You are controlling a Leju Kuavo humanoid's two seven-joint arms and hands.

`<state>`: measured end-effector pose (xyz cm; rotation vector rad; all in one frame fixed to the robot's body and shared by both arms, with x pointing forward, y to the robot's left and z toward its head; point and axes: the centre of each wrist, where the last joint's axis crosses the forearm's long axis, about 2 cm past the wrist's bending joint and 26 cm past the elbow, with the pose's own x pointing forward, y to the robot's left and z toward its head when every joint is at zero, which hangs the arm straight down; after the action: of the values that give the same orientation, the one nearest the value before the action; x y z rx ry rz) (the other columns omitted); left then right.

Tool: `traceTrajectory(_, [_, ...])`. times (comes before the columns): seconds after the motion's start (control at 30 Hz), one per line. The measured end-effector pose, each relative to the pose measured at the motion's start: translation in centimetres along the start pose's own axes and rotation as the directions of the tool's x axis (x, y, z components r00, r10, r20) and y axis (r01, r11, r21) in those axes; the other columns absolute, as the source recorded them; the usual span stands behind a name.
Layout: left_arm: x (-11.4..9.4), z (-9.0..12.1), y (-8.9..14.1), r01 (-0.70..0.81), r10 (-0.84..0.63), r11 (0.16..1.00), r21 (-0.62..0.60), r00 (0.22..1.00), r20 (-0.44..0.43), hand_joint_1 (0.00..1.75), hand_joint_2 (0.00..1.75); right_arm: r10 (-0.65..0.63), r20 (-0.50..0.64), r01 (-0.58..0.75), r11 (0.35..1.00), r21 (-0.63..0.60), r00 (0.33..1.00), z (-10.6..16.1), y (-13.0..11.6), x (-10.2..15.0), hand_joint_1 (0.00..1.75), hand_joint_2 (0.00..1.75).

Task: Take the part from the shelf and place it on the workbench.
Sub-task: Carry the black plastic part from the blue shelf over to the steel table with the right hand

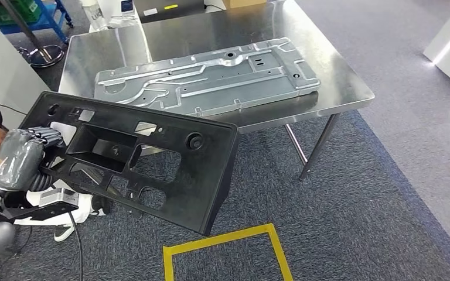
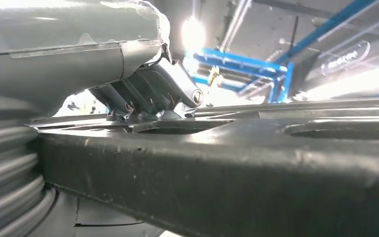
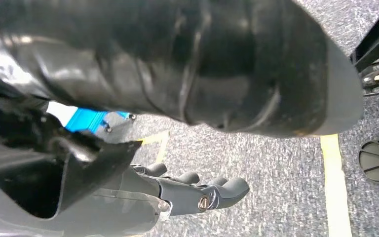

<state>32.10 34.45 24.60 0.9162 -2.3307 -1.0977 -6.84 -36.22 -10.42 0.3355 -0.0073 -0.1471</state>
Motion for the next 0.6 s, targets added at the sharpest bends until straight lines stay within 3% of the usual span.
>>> traceTrajectory(0.5, [0.22, -0.55, 0.05, -0.034, 0.034, 0.999, -0.025, 0.999, -0.007, 1.75, 1.75, -0.004, 0.005, 0.004, 1.0, -0.002, 1.0, 0.0, -0.01, 0.15, 0.0, 0.0])
traceTrajectory(0.6, [0.49, -0.66, -0.22, -0.035, 0.035, 0.998, -0.045, 0.999, -0.014, 1.75, 1.75, 0.084, 0.012, -0.083, 0.993, -0.079, 0.996, -0.53, 0.78, 0.63, 0.0, 0.0])
